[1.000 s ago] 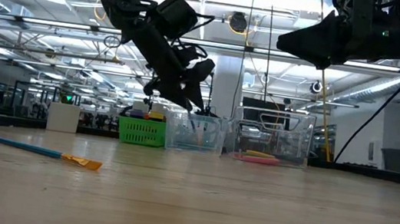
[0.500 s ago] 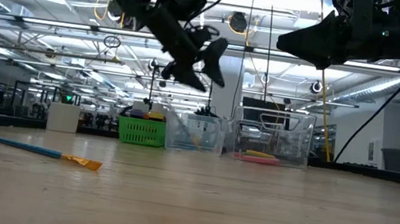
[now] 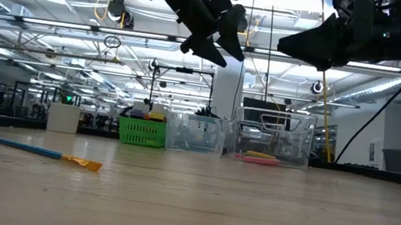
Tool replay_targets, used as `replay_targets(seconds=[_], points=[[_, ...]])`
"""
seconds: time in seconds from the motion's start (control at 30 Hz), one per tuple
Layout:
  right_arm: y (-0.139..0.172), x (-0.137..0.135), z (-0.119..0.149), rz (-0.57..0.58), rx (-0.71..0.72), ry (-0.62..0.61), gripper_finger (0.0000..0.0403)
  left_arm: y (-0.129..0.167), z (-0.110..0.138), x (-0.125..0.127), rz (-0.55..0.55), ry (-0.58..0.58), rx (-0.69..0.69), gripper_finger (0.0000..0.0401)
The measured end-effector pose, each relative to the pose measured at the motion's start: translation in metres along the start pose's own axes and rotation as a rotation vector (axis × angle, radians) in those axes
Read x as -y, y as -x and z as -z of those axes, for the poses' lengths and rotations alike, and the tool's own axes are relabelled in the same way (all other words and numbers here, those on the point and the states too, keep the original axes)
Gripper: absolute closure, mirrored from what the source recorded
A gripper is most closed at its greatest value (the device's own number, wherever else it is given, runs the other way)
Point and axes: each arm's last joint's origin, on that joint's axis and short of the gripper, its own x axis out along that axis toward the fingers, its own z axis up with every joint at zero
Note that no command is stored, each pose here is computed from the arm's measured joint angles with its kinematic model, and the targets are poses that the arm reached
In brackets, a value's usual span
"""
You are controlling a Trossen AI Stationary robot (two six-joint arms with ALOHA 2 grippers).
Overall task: Pick & Place Paint Supplies
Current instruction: Put the blue paint brush into the white bin
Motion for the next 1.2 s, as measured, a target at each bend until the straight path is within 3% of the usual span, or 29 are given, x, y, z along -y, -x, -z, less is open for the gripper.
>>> replay_targets(seconds=[0.13, 0.3, 0.47, 0.6, 0.73, 1.0, 1.2], points=[[0.0, 0.0, 0.001, -0.001, -0.008, 0.002, 0.0282, 0.003, 0.012, 0.013, 0.017, -0.035, -0.099, 0.0116], [0.0, 0.0, 0.002, -0.001, -0.019, -0.025, 0.028, 0.015, 0.04, 0.033, 0.042, -0.108, -0.35, 0.0116], [0.0, 0.0, 0.002, -0.002, -0.02, -0.029, 0.0282, 0.036, 0.078, 0.062, 0.194, -0.203, -0.649, 0.0116], [0.0, 0.0, 0.002, -0.002, -0.019, -0.029, 0.0281, 0.052, 0.106, 0.091, 0.291, -0.242, -0.769, 0.0116], [0.0, 0.0, 0.001, -0.001, -0.013, -0.031, 0.0284, 0.064, 0.131, 0.124, 0.411, -0.312, -0.736, 0.0116], [0.0, 0.0, 0.001, -0.003, -0.013, -0.049, 0.0285, 0.088, 0.191, 0.171, 0.667, -0.607, -0.517, 0.0116], [0.0, 0.0, 0.001, -0.004, -0.013, -0.05, 0.0284, 0.092, 0.215, 0.177, 0.716, -0.523, -0.411, 0.0116]])
